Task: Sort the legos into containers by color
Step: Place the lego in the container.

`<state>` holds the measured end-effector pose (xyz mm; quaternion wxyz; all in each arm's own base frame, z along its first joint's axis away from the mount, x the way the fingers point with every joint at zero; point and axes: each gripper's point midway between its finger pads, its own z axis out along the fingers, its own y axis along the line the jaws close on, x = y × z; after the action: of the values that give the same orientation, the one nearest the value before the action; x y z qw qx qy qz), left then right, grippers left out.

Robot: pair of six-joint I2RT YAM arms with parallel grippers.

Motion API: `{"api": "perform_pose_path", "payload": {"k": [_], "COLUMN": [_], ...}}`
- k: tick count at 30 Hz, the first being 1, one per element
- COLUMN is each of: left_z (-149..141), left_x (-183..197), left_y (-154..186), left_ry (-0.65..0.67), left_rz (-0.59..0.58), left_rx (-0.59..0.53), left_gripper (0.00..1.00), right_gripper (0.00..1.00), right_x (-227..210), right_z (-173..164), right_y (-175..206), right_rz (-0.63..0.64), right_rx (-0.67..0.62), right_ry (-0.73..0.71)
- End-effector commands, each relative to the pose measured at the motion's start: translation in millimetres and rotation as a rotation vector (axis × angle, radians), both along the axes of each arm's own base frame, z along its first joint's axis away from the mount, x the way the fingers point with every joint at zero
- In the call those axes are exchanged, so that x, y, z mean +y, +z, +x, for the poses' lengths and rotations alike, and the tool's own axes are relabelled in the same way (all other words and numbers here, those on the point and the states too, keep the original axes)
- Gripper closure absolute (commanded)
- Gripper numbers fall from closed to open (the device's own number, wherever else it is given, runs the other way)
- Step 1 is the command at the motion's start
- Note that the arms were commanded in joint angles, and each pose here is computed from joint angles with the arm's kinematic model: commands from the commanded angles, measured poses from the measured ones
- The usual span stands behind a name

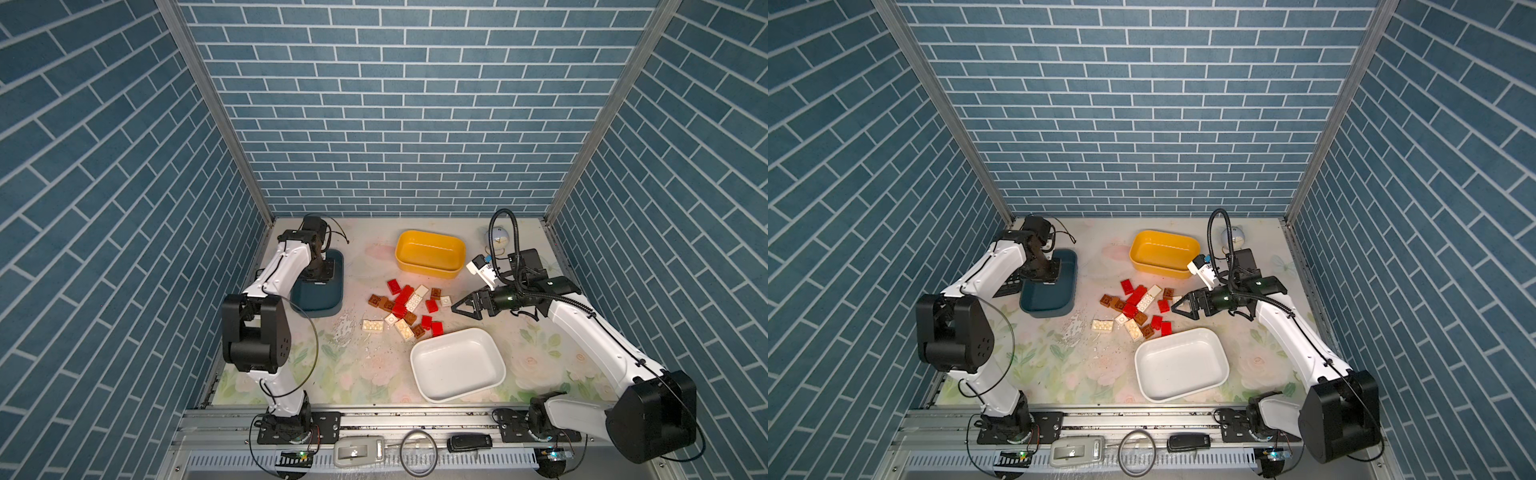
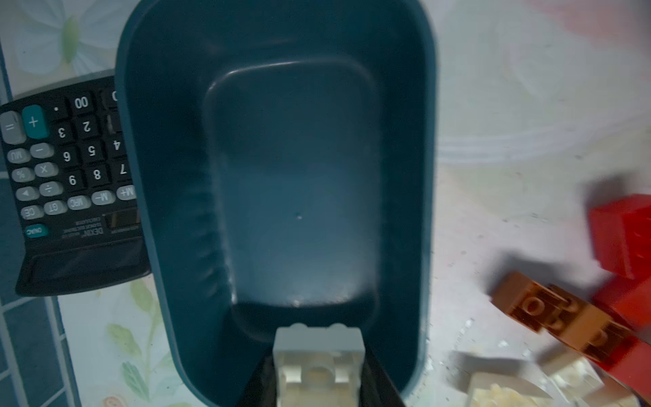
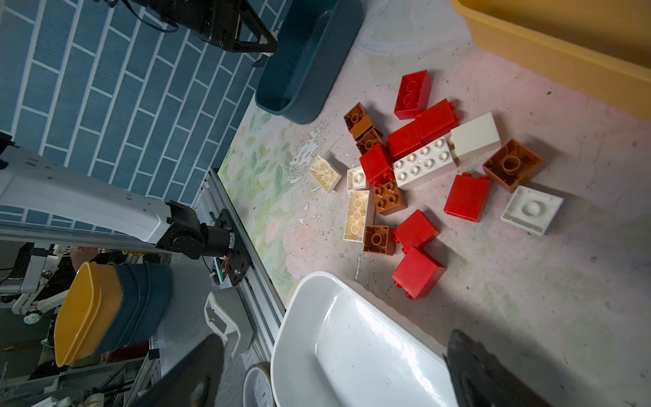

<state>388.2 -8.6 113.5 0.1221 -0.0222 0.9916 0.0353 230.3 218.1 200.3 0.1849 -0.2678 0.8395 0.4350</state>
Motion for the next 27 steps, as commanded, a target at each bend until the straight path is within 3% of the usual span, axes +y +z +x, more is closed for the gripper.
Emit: {"api": "perform_pose_path", "payload": {"k": [1, 4, 6, 10, 14, 21, 27], "left_z": [28.5, 45.2, 51.3, 55.3, 49.3, 0.7, -58.2], "left_x": [11.3, 18.6, 25.0, 31.5, 29.0, -23.1, -68.6], "left_y": [-8.4, -19.1, -23.9, -18.1, -1.6, 39.7, 46.4], "left_ry": [0.004, 0.015, 0.017, 0.018, 0.027, 0.019, 0.035], "left_rz": [0.038, 0.052, 0.067, 0.089, 0.064, -0.073, -0.115], "left_rx": [-0.031, -0.027, -0.006, 0.000, -0.002, -0.027, -0.032], "left_gripper": [0.69, 0.66, 0.51, 0.34, 0.26, 0.20, 0.19], "right_gripper": [0.01, 0.01, 0.01, 0.01, 0.01, 0.01, 0.01], "right_x": [11.1, 17.4, 21.2, 24.7, 24.0, 20.9, 18.9], "right_z": [8.0, 11.2, 12.0, 12.1, 12.3, 12.5, 10.6], "right_y": [8.9, 6.7, 5.0, 3.0, 2.1, -1.2, -3.1], "right_rz": [0.028, 0.023, 0.017, 0.010, -0.001, -0.031, -0.052], "right_rx": [-0.035, -0.040, -0.037, -0.034, -0.036, -0.036, -0.039], "right_ry": [0.013, 0.017, 0.023, 0.028, 0.027, 0.031, 0.046]}}
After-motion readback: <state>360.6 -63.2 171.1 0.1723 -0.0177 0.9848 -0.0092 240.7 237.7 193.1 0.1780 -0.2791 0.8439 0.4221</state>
